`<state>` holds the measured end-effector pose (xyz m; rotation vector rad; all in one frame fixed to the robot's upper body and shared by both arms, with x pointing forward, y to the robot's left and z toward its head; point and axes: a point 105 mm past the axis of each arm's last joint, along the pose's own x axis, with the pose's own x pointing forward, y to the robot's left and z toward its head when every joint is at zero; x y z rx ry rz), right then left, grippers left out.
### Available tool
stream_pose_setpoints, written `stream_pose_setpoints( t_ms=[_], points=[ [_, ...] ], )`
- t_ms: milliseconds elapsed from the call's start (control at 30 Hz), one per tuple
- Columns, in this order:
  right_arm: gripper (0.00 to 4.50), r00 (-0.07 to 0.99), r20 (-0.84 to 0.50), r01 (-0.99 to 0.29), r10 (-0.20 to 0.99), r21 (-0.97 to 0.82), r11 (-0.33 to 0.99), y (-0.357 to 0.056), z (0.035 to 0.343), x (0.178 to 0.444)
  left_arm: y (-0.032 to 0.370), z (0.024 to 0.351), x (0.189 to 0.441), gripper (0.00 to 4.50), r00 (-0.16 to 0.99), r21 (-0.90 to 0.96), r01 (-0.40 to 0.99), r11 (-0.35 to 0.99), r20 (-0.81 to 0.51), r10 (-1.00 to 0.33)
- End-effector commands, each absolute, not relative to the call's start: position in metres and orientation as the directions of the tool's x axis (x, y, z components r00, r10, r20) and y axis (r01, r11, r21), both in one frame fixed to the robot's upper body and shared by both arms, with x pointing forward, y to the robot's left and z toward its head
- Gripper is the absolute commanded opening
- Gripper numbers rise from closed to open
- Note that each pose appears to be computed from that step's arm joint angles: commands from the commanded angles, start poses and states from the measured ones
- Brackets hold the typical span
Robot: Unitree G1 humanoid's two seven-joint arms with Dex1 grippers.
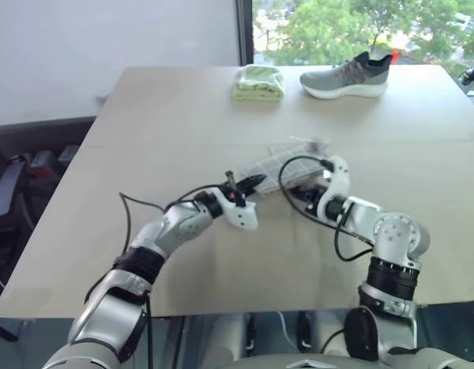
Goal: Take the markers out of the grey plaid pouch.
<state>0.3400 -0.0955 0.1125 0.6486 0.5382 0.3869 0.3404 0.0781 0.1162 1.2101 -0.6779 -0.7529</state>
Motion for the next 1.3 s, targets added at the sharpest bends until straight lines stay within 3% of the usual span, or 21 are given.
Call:
stream_pose_setpoints(
  t_ms=[33,300,433,533,600,700,800,900,1000,1067,1167,1267,1300],
  points=[
    [0.03,0.908,-0.336,0.038,0.249,0.658,0.752,-0.155,0.127,0.355,0.074,0.129,0.332,0.0,0.567,0.964,0.143,0.225,0.107,-0.816],
    [0.03,0.917,-0.312,0.389,-0.247,0.571,0.723,-0.262,0.139,0.364,0.076,0.135,0.329,0.0,0.569,0.958,0.157,0.24,0.111,-0.815],
    [0.03,0.909,-0.256,0.416,-0.328,0.538,0.733,-0.278,0.147,0.364,0.074,0.136,0.328,0.0,0.567,0.955,0.164,0.245,0.112,-0.816],
    [0.03,0.936,-0.251,0.344,-0.247,0.506,0.791,-0.266,0.146,0.366,0.072,0.136,0.329,0.0,0.565,0.951,0.176,0.256,0.115,-0.817],
    [0.03,0.968,-0.236,0.19,-0.081,0.486,0.853,-0.242,0.147,0.367,0.07,0.138,0.329,0.0,0.565,0.943,0.191,0.273,0.122,-0.816],
    [0.97,0.922,-0.278,-0.16,0.27,0.362,0.918,-0.192,0.144,0.349,0.065,0.141,0.33,0.0,0.565,0.927,0.223,0.303,0.13,-0.815],
    [2.24,0.798,-0.39,-0.408,0.459,0.209,0.889,-0.169,0.131,0.319,0.063,0.142,0.331,0.0,0.572,0.906,0.26,0.335,0.135,-0.809],
    [2.24,0.655,-0.441,-0.614,0.614,0.165,0.772,-0.153,0.13,0.289,0.061,0.139,0.331,0.0,0.576,0.89,0.292,0.351,0.13,-0.807],
    [2.24,0.534,-0.352,-0.755,0.769,0.21,0.621,-0.133,0.155,0.268,0.059,0.14,0.331,0.0,0.577,0.872,0.317,0.373,0.134,-0.806],
    [2.24,0.526,-0.271,-0.784,0.806,0.213,0.584,-0.128,0.173,0.269,0.058,0.142,0.331,0.0,0.574,0.857,0.34,0.389,0.139,-0.807],
    [1.5,0.539,-0.188,-0.795,0.821,0.211,0.569,-0.124,0.189,0.274,0.057,0.142,0.331,0.0,0.569,0.853,0.35,0.386,0.134,-0.812],
    [0.04,0.584,-0.157,-0.769,0.797,0.208,0.604,-0.127,0.194,0.282,0.056,0.142,0.33,0.0,0.564,0.853,0.356,0.383,0.131,-0.815],
    [0.04,0.606,-0.158,-0.753,0.78,0.2,0.626,-0.129,0.194,0.287,0.056,0.142,0.329,0.0,0.563,0.853,0.356,0.381,0.13,-0.816]
  ],
)
